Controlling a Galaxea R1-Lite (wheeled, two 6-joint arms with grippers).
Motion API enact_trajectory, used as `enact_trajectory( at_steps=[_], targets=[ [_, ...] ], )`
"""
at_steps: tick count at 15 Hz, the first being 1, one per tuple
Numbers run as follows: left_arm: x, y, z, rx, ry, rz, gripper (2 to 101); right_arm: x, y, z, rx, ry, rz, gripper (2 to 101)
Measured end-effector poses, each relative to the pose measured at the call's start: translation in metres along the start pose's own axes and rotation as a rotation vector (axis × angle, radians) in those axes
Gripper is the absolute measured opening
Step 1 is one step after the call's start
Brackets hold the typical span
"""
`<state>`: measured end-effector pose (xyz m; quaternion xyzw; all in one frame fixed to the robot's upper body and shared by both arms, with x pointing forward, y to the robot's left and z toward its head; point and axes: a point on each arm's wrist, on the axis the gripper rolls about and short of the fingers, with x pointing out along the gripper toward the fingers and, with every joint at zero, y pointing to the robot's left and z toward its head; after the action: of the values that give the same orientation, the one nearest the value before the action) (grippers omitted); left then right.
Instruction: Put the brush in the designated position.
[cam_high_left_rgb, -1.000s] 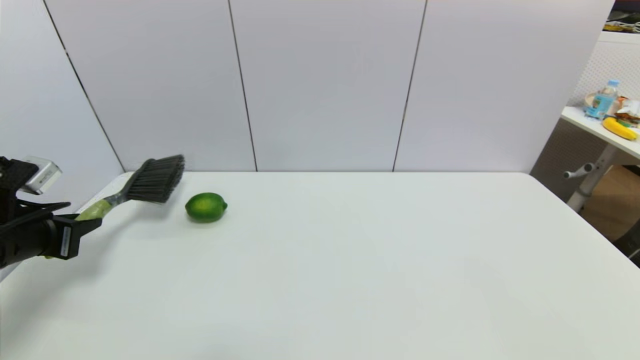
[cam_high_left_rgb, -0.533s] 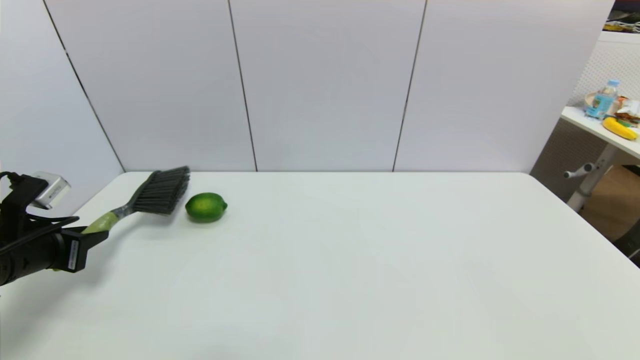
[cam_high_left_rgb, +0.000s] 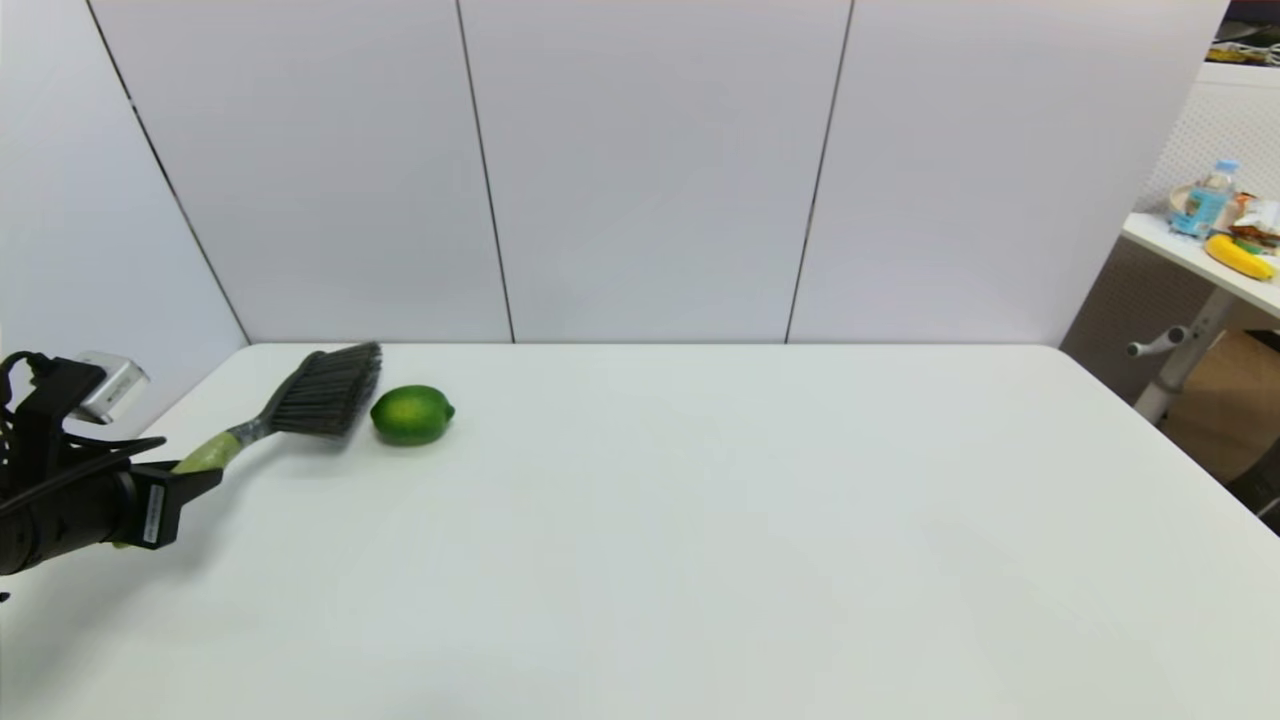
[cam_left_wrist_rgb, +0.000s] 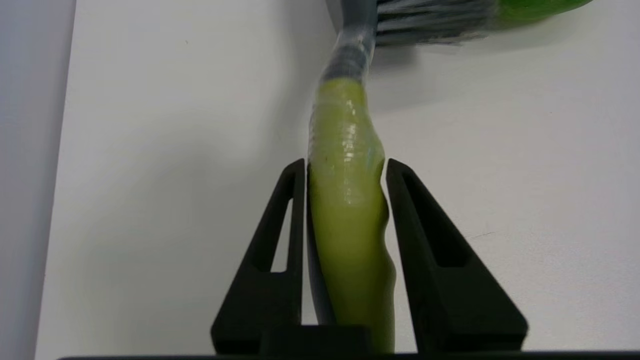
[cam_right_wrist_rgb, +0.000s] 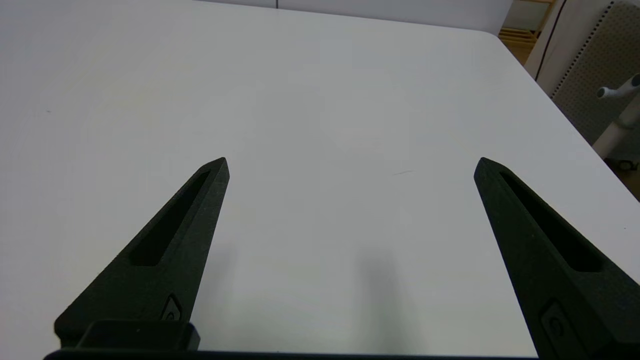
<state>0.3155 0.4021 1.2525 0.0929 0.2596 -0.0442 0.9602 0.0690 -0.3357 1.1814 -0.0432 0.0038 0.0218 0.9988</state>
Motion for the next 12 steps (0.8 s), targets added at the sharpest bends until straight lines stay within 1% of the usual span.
enact_trajectory(
  at_steps=[2, 5, 8, 10, 12],
  targets=[
    [0.001, 0.0, -0.001, -0.003, 0.005, -0.002, 50.3, 0.0, 0.0, 0.0, 0.0, 0.0, 0.0, 97.1],
    [0.003, 0.0, -0.003, -0.006, 0.013, -0.005, 65.7, 0.0, 0.0, 0.0, 0.0, 0.0, 0.001, 97.1],
    [0.001, 0.002, 0.003, 0.013, -0.024, 0.01, 75.9, 0.0, 0.0, 0.0, 0.0, 0.0, 0.001, 97.1],
    [-0.007, 0.004, 0.017, 0.036, -0.085, 0.034, 80.8, 0.0, 0.0, 0.0, 0.0, 0.0, 0.001, 97.1],
    [-0.021, 0.008, 0.04, 0.071, -0.171, 0.07, 84.5, 0.0, 0.0, 0.0, 0.0, 0.0, 0.001, 97.1]
  ],
)
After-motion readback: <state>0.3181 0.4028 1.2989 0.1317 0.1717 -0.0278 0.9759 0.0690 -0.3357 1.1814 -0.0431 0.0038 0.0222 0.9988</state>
